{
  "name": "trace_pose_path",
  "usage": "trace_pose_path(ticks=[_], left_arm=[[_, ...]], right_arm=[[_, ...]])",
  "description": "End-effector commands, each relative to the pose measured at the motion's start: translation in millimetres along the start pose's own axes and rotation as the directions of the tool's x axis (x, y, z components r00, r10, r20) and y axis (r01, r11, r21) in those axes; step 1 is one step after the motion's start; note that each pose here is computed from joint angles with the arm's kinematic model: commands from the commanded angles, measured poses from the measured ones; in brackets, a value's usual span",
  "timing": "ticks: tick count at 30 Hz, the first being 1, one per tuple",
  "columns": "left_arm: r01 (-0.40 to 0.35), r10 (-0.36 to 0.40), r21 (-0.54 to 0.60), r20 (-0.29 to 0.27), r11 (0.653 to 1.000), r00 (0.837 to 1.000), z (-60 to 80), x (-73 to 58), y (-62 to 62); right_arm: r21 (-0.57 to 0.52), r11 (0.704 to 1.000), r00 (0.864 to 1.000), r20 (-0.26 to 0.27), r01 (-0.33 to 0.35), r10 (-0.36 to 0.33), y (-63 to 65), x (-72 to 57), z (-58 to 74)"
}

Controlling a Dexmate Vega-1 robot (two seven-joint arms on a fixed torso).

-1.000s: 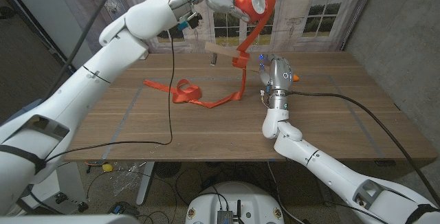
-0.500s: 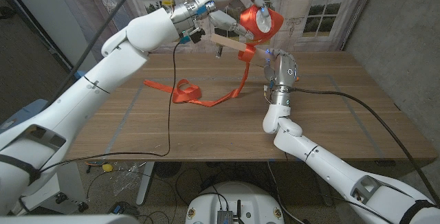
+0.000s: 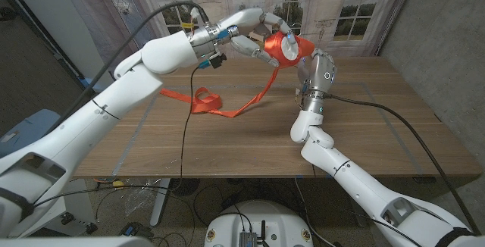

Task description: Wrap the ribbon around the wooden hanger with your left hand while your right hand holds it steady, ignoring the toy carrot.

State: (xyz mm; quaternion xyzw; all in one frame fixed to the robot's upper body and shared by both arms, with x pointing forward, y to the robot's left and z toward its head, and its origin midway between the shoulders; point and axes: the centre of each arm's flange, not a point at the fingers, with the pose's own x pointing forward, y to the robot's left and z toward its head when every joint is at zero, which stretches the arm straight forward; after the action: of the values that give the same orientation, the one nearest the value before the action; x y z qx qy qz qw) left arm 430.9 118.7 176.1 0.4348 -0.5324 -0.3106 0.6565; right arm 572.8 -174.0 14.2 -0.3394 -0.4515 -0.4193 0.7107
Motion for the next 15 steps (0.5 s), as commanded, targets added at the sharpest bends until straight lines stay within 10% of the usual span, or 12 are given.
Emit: trace_pose_path(ticks=[1, 15], left_arm=[[0.037, -0.043, -0.107, -0.056, 0.994, 0.998, -19.5, -14.9, -31.1], [0.06, -0.092, -0.139, -0.232, 0.988, 0.968, -50.9, -37.7, -38.5]], right_arm=[[0.023, 0.997, 0.997, -0.034, 0.073, -0.072, -16.5, 3.7, -4.0], [0.052, 0.986, 0.983, -0.098, 0.161, -0.156, -35.4, 7.1, -14.8]])
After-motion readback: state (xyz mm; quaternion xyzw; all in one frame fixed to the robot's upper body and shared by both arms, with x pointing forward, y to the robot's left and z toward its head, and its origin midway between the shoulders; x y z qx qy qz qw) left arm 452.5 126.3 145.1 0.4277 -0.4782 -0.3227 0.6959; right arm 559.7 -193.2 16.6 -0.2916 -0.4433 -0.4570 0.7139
